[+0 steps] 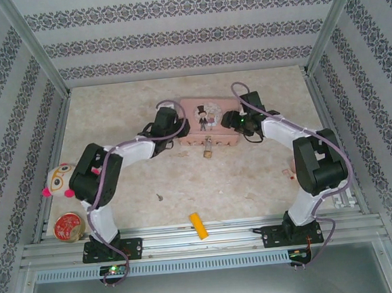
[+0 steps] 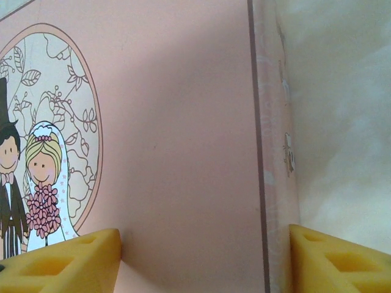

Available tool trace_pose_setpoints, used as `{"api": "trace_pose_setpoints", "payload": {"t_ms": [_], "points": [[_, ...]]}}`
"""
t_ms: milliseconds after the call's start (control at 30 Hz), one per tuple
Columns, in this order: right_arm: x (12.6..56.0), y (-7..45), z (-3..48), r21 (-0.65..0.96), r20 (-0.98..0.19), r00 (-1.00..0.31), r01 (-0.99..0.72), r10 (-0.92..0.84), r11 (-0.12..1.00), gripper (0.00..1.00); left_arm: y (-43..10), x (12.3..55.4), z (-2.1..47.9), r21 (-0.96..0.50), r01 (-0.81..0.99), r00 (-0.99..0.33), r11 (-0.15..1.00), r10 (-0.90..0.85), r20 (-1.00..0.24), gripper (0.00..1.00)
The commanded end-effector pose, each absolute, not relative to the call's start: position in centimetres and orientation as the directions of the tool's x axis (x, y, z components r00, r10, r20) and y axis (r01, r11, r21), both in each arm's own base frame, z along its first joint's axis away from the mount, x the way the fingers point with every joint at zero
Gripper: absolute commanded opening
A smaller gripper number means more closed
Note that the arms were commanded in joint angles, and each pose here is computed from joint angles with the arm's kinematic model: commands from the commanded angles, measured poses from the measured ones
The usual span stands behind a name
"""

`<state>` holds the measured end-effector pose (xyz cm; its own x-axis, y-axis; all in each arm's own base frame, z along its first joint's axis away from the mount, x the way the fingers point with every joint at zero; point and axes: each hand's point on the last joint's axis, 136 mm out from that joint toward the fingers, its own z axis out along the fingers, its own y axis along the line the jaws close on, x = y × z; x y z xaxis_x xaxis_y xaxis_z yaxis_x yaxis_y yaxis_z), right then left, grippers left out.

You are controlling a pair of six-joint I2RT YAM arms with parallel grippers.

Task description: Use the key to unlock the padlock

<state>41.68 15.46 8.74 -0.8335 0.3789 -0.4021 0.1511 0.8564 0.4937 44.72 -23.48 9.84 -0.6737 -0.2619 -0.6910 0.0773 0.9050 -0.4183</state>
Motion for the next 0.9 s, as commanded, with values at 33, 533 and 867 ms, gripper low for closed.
{"api": "trace_pose_setpoints", "payload": {"t_ms": [33,533,867], "points": [[38.2,20.9,9.0,0.565,-0.333,-0.898,0.055,0.288,0.823,0.65,-27.7,40.0,12.8,-0.463,0.205,-0.639,0.863,-0.24,-0.731,0.27],[38.1,19.3,8.3,0.425,-0.362,-0.904,0.055,0.226,0.903,0.73,-25.5,38.2,12.3,-0.463,0.116,-0.63,0.878,-0.295,-0.718,0.53],[37.5,14.0,13.1,0.208,-0.501,-0.85,0.067,0.165,0.976,0.86,-21.7,37.8,16.5,-0.382,0.085,-0.542,0.92,-0.279,-0.792,0.99]]}}
